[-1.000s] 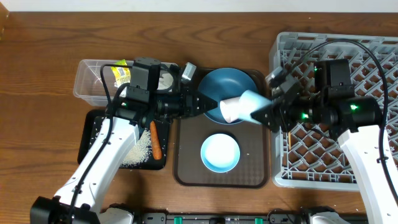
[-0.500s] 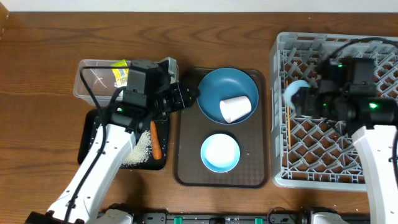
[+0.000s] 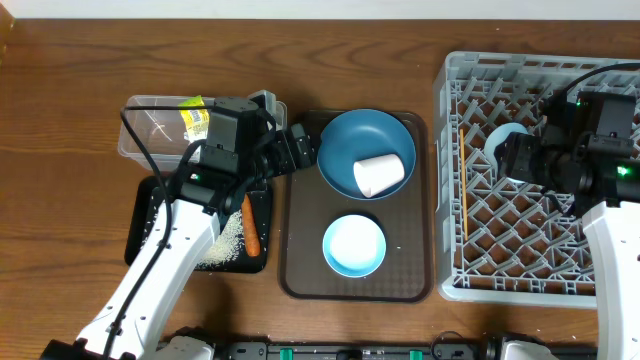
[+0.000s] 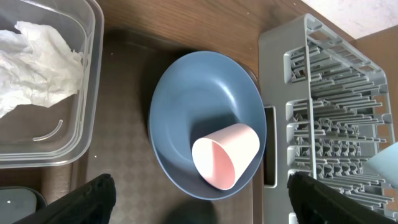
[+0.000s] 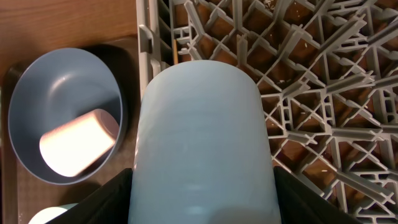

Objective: Sort waste into correct bins and load items into the dishwasher rack
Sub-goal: 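Carry the light-blue cup with right gripper over the dish rack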

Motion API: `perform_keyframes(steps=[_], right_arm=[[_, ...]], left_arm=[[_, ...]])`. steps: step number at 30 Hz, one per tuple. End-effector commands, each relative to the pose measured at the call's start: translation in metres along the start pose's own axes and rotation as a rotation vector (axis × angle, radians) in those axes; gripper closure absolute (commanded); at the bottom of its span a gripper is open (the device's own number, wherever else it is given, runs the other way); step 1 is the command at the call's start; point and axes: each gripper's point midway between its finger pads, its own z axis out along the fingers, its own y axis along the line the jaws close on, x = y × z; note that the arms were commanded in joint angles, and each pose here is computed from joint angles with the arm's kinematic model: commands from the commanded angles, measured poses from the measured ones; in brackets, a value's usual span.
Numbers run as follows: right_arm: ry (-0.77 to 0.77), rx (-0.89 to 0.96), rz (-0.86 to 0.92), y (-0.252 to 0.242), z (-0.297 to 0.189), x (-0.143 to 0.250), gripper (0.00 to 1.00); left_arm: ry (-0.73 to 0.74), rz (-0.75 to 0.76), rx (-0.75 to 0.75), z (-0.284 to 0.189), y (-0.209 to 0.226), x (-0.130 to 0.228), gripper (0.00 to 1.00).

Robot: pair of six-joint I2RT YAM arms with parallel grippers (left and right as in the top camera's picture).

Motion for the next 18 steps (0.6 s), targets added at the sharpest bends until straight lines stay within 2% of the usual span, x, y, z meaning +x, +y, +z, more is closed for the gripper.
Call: perform_keyframes(steps=[1, 11, 18], right_arm=[[-0.012, 0.005, 0.006, -0.002, -0.002, -0.006, 0.88], [0.112, 0.017, -0.028, 0.000, 0.007, -0.032, 0.94], [0.134, 0.073, -0.031, -0.010, 0.022, -0.054, 0.93]], left_arm=[[-0.018, 0.008, -0.003, -0.002, -0.003, -0.006, 0.07], [-0.018, 0.008, -0.003, -0.002, -0.003, -0.006, 0.01], [-0.018, 0.008, -0.003, -0.002, -0.003, -0.006, 0.00]])
